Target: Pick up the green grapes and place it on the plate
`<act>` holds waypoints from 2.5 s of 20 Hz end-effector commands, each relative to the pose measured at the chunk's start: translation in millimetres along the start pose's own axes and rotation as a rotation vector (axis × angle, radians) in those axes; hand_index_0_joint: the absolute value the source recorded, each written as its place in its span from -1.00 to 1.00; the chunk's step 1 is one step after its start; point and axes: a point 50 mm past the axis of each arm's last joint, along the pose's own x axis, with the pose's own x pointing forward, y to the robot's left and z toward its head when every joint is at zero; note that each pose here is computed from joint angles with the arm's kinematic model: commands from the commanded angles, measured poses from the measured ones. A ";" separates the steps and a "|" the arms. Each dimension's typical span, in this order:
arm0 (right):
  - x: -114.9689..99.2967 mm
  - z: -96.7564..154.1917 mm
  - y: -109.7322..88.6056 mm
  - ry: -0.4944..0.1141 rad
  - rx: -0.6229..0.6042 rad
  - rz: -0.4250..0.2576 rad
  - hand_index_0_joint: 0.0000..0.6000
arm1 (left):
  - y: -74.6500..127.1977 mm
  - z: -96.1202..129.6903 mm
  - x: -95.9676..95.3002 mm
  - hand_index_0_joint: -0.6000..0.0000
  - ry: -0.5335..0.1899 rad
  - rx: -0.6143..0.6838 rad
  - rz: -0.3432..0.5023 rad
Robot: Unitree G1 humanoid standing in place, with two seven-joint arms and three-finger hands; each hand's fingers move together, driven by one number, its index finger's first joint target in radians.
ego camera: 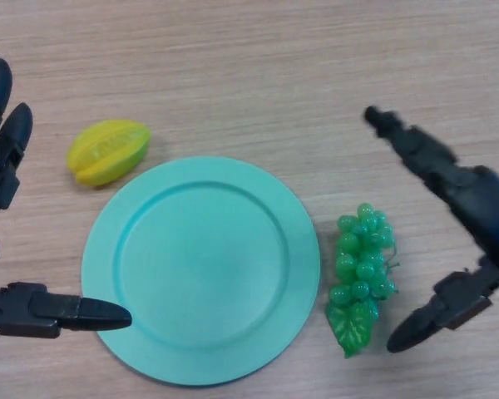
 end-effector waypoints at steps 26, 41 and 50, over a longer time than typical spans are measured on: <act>68.9 -62.4 -6.7 0.123 -0.291 0.074 1.00 | 17.8 30.6 -7.1 1.00 -0.197 0.096 0.084; 48.9 -8.6 -70.9 0.061 0.180 -0.141 1.00 | 13.3 31.7 -5.7 1.00 -0.194 0.101 0.071; 27.8 31.3 -52.1 -0.029 0.076 -0.182 -0.17 | 13.5 34.7 -3.8 1.00 -0.207 0.088 0.063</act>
